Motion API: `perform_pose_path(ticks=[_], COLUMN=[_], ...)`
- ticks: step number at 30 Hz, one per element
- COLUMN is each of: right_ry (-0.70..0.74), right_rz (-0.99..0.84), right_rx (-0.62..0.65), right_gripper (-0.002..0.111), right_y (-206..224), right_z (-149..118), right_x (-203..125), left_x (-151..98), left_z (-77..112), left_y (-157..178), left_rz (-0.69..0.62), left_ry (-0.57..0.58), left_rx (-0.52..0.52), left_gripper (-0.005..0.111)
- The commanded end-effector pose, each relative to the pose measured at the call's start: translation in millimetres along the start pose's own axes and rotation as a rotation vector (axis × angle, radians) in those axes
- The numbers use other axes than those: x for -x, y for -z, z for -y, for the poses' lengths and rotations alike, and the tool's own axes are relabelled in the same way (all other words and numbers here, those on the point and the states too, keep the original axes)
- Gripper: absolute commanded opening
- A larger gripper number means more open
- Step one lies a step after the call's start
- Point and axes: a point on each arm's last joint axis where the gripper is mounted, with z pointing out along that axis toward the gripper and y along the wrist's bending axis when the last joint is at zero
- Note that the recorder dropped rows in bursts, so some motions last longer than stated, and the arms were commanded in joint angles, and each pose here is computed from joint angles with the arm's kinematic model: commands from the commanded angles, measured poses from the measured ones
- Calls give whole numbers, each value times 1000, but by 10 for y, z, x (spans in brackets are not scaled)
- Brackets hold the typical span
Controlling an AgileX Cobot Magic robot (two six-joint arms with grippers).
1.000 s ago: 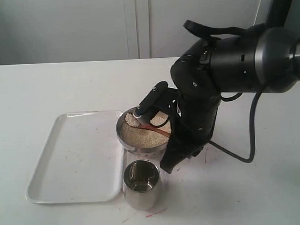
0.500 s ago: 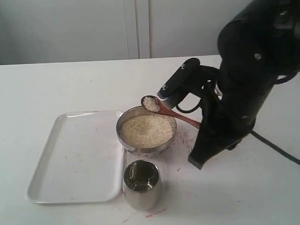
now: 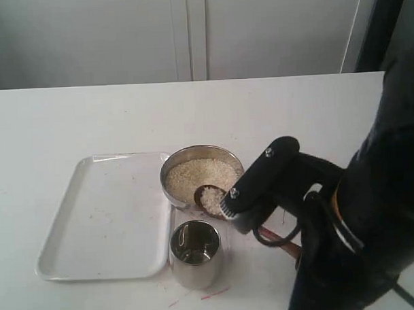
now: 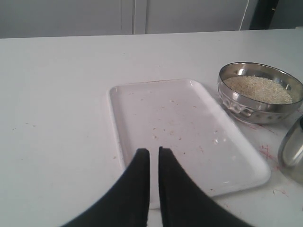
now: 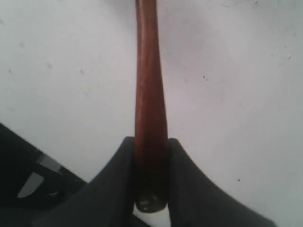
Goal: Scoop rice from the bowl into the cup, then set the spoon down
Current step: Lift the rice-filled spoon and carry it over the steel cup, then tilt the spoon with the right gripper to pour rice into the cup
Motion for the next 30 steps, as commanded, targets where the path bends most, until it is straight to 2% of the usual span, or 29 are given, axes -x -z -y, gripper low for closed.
perform_pose_path(ticks=[1, 6, 16, 26, 30], right_ry=[27, 52, 69, 172, 190], right_rz=[-15, -2, 52, -50, -55], right_rx=[-49, -39, -38, -215, -239], right_gripper=[0, 0, 0, 0, 0], right_y=[-82, -146, -181, -542, -600], right_z=[-100, -203, -218, -241, -246], right_x=[-106, -154, -98, 83, 116], left_x=[23, 23, 23, 23, 23], left_z=[7, 7, 7, 7, 7], left_y=[2, 2, 2, 2, 2], left_rz=[8, 8, 8, 8, 8], left_ry=[7, 7, 7, 7, 7], left_rx=[-6, -6, -6, -6, -6], left_gripper=[14, 14, 14, 14, 14])
